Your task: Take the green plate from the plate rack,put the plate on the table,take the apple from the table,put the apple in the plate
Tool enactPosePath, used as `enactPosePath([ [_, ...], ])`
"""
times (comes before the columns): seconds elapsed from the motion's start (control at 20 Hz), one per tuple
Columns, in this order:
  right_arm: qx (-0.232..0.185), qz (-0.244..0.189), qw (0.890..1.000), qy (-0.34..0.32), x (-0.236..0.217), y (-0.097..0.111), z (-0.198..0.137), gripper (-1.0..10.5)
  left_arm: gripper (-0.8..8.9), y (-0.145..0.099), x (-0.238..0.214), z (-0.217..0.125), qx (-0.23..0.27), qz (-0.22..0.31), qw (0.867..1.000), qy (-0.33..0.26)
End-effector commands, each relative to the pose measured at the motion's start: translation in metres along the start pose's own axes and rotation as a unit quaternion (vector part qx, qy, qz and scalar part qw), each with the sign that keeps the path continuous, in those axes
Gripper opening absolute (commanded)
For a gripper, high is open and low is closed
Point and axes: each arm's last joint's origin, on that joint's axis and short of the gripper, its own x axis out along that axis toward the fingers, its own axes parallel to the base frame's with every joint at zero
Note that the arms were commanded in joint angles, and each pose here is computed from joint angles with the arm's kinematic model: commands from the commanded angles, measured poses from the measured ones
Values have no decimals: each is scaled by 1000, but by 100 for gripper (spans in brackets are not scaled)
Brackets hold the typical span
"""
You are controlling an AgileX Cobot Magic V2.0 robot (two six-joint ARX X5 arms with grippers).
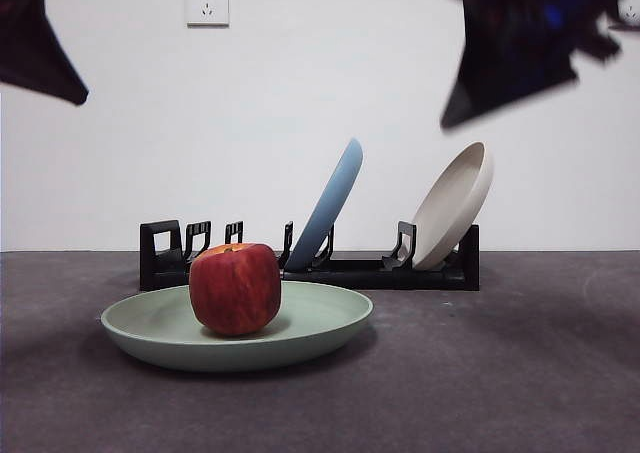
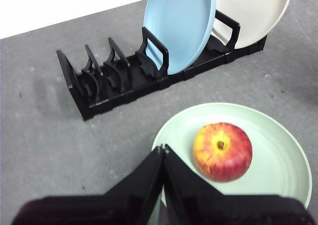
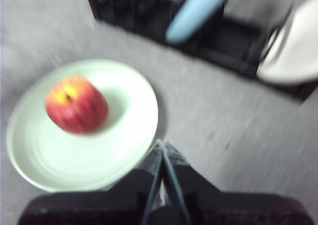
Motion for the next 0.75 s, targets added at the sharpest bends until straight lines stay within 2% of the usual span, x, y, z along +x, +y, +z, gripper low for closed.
enactPosePath([
  [0.05,28,1,999,-18,11,0,-22,-17,-9,0,3,-12,-22,-1,1000,-6],
  [0.25,33,4,999,-37,15,0,-30,-16,-8,0,3,-8,-50,-4,998,-27],
  [0.75,36,3,999,-36,15,0,-31,1,-3,0,4,-9,-50,-2,999,-22],
])
